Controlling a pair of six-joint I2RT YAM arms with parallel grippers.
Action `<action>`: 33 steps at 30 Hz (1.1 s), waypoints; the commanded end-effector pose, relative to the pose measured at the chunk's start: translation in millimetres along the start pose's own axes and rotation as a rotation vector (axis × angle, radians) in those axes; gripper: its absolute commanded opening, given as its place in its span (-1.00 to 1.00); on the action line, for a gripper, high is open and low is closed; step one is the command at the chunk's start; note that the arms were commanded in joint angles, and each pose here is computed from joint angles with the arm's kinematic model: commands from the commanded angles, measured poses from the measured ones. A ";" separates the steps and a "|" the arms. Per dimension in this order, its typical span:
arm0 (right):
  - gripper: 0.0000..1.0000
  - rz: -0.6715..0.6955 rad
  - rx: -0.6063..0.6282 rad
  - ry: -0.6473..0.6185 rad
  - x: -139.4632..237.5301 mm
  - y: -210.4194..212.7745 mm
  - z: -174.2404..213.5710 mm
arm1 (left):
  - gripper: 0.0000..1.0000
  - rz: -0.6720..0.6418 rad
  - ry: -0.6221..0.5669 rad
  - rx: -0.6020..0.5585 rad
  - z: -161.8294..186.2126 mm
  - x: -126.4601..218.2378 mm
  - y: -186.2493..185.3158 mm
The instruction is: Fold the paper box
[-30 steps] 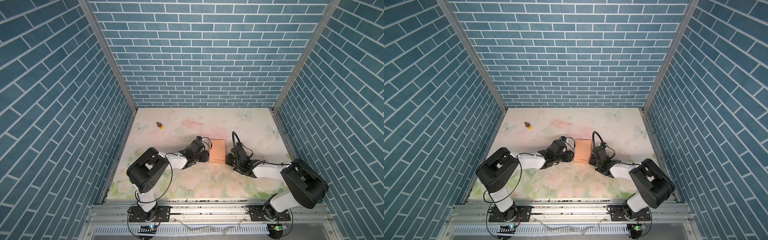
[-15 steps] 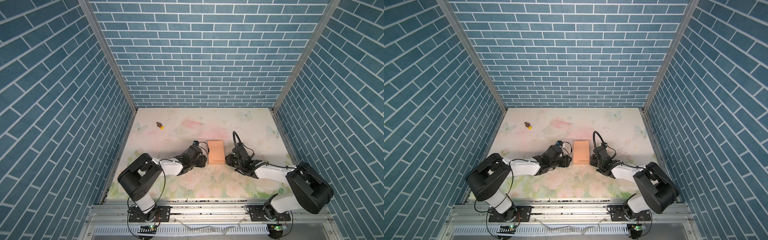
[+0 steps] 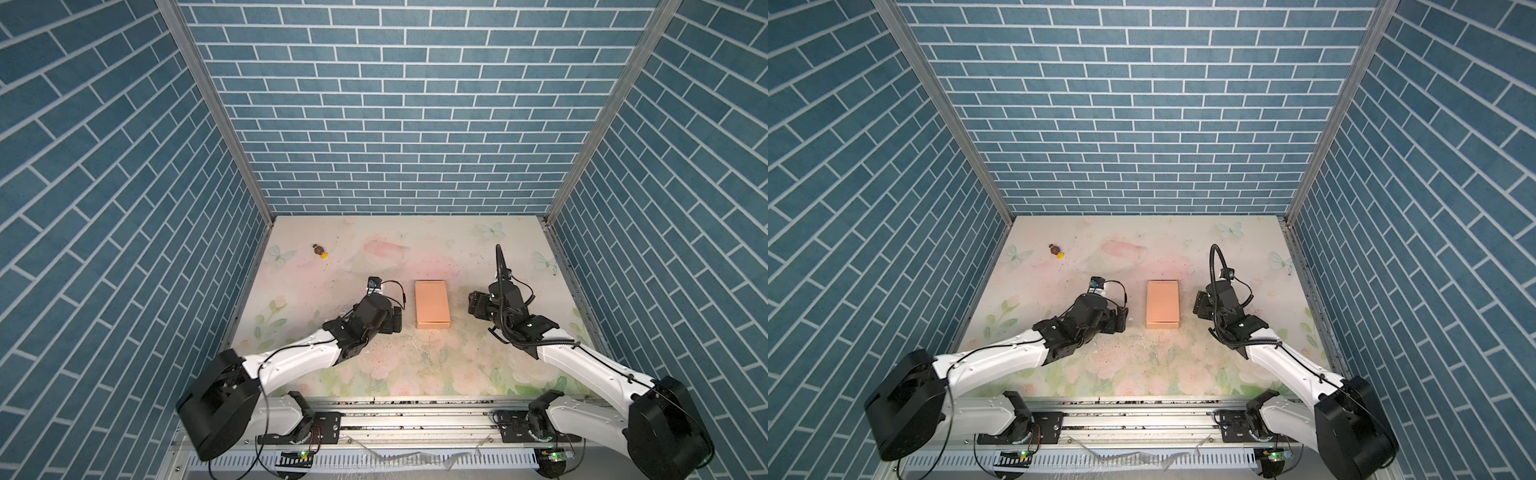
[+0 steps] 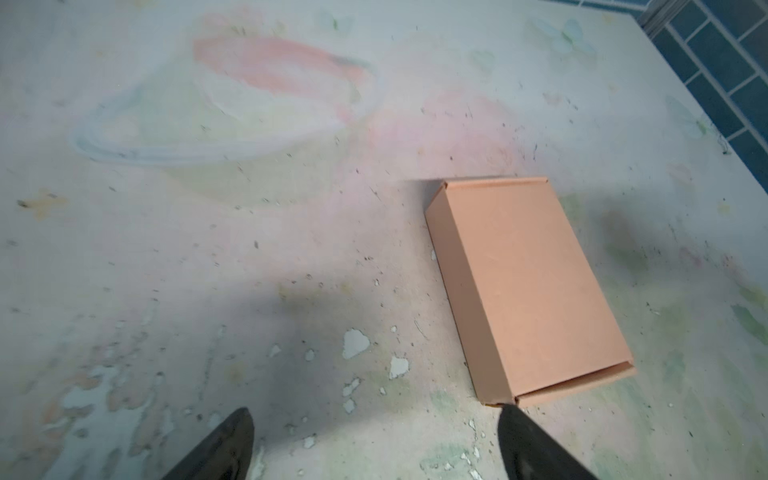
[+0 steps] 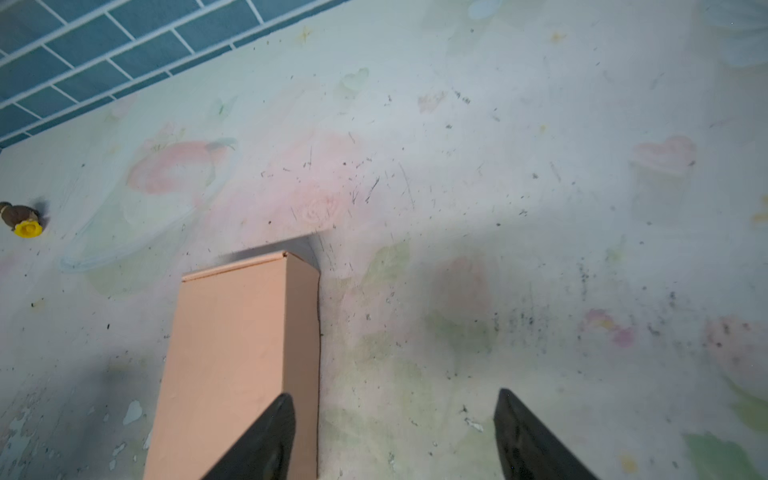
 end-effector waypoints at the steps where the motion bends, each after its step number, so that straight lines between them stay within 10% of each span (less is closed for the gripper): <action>1: 0.56 0.078 0.078 -0.087 16.1 -7.7 -25.5 | 0.93 -0.144 -0.031 -0.052 -10.8 28.6 23.5; 18: 0.71 0.330 0.201 -0.329 23.7 -67.1 -50.0 | 0.99 -0.390 -0.252 -0.102 -116.6 121.1 89.8; 33: 0.73 0.355 0.077 -0.322 16.2 -104.5 -54.9 | 0.99 -0.356 -0.089 0.103 -100.0 33.7 158.9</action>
Point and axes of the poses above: each gripper's point midway between its finger pads, its own x axis back along the fingers, its own y axis along the line the jaws close on, z = x × y, the point moved 5 cm from there along x, back along the fingers, and after that the axes turned 9 degrees about -x, right-handed, at the moved point
